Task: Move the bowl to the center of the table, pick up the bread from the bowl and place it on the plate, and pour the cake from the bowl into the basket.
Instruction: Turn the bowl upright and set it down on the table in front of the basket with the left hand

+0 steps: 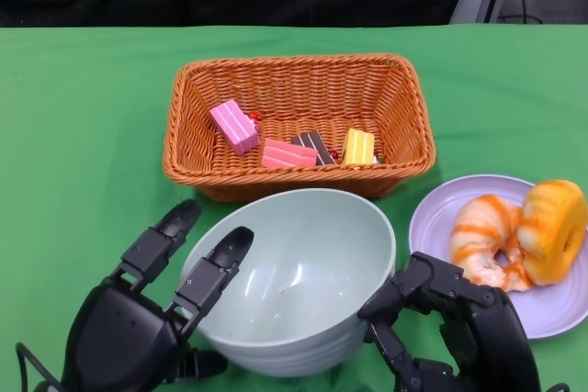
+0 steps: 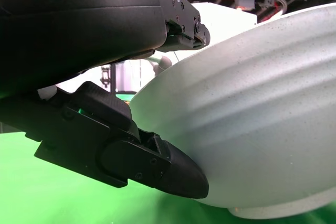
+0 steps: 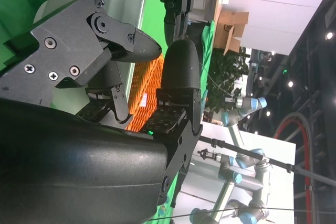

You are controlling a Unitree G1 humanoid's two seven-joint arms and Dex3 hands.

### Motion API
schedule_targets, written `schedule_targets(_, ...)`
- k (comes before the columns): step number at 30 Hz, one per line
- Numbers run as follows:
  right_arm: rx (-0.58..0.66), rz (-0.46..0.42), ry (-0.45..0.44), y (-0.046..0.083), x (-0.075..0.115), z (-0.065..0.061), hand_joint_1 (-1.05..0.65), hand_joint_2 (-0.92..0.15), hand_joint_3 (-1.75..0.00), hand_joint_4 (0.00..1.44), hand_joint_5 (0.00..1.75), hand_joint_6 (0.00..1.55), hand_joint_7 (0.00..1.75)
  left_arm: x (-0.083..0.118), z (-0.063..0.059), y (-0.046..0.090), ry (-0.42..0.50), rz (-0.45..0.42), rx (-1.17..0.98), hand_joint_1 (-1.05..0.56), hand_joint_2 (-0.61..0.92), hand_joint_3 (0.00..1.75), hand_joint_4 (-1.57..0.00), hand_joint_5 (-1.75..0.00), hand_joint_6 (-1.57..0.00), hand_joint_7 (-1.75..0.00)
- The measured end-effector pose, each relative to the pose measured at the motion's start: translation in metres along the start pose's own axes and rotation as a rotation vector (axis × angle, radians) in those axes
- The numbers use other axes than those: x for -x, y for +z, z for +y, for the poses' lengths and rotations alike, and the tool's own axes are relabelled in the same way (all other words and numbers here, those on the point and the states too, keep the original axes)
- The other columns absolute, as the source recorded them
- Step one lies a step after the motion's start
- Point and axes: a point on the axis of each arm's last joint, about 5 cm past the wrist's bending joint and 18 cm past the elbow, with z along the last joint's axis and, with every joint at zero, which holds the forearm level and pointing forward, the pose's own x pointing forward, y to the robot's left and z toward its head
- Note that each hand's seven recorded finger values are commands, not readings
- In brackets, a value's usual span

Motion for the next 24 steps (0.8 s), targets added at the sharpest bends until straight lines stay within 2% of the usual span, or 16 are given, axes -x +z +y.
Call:
schedule_targets(10,0.001,0.000,-0.004,-0.001,0.000,0.000,-0.18,-0.48,-1.00,0.82,1.43,0.79,1.21,0.000,0.000,-0.004,-0.008,0.020,-0.075,-0.81,0.81,0.00,-0.07,0.00,-0.14,0.00)
schedule_targets(15,0.003,-0.003,-0.008,-0.001,0.000,0.000,-0.16,-0.48,-1.01,0.83,1.43,0.79,1.20,-0.004,0.003,-0.004,-0.049,0.050,-0.155,-0.79,0.78,0.00,0.00,0.00,-0.08,0.00)
schedule_targets(20,0.000,-0.005,-0.006,-0.001,0.000,0.000,-0.16,-0.47,-1.01,0.82,1.43,0.79,1.21,-0.007,0.005,-0.003,-0.077,0.061,-0.161,-0.77,0.80,0.01,0.00,0.00,-0.10,-0.01)
schedule_targets(24,0.002,-0.007,-0.006,-0.001,0.000,0.000,-0.17,-0.47,-1.01,0.83,1.42,0.79,1.20,-0.007,0.011,-0.007,-0.118,0.059,-0.170,-0.73,0.81,0.00,0.00,0.00,-0.12,-0.01)
